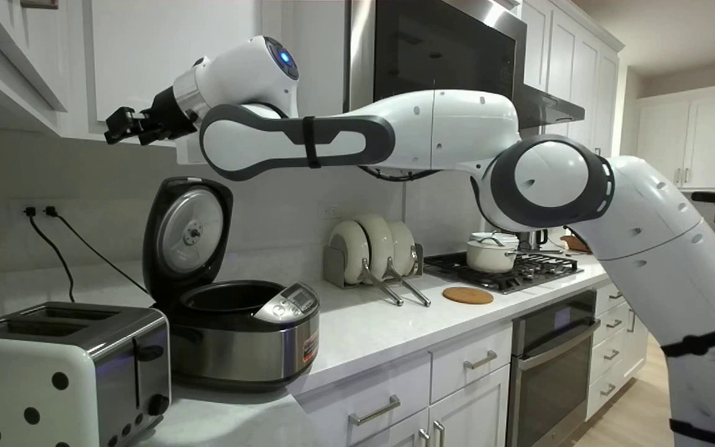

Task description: Close the cooker

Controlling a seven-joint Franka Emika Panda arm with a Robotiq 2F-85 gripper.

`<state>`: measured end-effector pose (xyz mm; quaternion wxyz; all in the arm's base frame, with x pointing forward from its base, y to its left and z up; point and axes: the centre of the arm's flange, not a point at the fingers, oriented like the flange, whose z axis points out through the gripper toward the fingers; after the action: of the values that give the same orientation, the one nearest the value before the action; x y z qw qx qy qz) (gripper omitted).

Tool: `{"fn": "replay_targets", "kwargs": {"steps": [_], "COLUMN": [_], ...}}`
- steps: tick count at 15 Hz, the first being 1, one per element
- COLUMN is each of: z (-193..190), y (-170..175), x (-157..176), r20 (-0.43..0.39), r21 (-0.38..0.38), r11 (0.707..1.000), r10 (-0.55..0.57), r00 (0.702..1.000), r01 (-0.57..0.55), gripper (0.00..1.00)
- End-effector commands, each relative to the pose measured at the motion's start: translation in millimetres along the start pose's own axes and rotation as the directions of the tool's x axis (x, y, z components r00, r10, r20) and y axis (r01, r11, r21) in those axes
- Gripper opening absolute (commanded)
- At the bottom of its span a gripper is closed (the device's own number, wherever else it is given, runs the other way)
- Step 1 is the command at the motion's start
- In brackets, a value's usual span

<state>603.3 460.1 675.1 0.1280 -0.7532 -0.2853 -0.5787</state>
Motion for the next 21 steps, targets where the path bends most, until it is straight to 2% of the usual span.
{"fn": "replay_targets", "kwargs": {"steps": [1, 5, 6, 11, 21], "z": [33, 30, 29, 20, 14], "y": [1, 11, 14, 27, 28], "x": [23, 31, 34, 40, 41], "r20": [0.001, 0.012, 0.021, 0.093, 0.269], "r21": [-0.079, -0.164, -0.178, -0.238, -0.267], "r11": [0.997, 0.987, 0.984, 0.971, 0.963], "r10": [0.012, 0.009, 0.011, 0.016, 0.059], "r00": [1.000, 1.000, 1.000, 0.996, 0.961], "r01": [-0.011, -0.007, -0.007, 0.007, 0.015], "gripper": [0.34, 0.05, 0.00, 0.00, 0.00]}}
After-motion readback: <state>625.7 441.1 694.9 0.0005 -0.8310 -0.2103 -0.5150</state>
